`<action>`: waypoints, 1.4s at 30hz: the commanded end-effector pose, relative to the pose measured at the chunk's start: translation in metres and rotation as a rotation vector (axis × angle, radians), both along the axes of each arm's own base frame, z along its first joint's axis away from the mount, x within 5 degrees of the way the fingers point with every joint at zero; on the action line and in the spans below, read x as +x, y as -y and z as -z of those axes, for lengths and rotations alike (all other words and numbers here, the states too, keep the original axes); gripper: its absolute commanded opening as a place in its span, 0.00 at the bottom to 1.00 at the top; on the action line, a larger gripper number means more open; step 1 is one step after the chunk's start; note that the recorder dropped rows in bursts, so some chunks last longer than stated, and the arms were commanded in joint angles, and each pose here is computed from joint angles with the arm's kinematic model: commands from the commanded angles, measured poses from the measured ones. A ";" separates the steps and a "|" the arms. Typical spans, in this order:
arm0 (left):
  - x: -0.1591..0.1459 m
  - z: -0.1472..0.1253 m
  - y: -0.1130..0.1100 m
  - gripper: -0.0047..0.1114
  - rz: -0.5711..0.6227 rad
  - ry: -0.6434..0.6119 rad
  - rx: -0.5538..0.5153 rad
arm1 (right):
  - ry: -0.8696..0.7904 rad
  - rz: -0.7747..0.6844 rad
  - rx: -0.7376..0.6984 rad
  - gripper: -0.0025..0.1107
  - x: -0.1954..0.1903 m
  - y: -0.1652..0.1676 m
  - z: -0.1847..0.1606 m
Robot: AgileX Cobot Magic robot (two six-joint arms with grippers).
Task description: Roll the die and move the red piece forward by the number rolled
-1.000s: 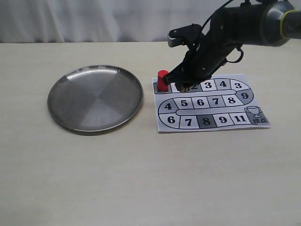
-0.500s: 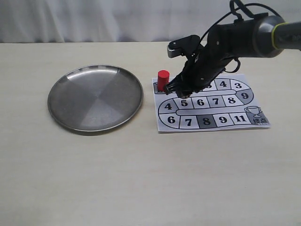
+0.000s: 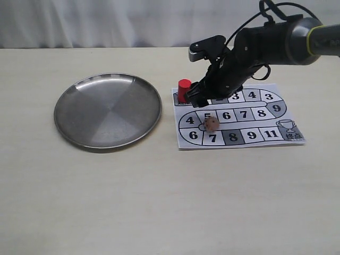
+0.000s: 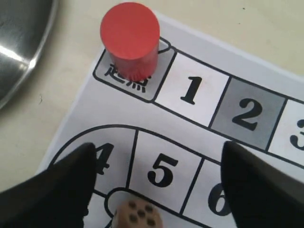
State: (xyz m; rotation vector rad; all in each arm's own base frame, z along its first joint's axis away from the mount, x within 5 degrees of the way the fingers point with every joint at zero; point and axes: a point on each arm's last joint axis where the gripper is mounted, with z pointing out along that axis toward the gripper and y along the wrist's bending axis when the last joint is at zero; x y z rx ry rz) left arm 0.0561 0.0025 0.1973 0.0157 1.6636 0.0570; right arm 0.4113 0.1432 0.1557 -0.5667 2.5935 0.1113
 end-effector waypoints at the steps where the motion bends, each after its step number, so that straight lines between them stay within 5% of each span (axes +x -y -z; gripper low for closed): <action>1: 0.000 0.000 0.000 0.04 0.004 0.008 -0.001 | 0.016 0.002 -0.003 0.68 0.001 0.002 -0.002; 13: 0.000 0.000 0.000 0.04 0.004 0.008 -0.001 | -0.025 0.000 -0.015 0.63 -0.002 0.003 -0.006; 22: 0.000 0.000 0.000 0.04 0.004 0.008 -0.001 | -0.070 -0.007 -0.027 0.08 -0.022 0.009 -0.052; 31: 0.000 0.000 0.000 0.04 0.004 0.008 -0.001 | -0.081 0.004 -0.007 0.06 -0.061 0.021 -0.067; 42: 0.000 0.000 0.000 0.04 0.004 0.008 -0.001 | -0.204 0.038 0.017 0.06 -0.095 0.028 -0.026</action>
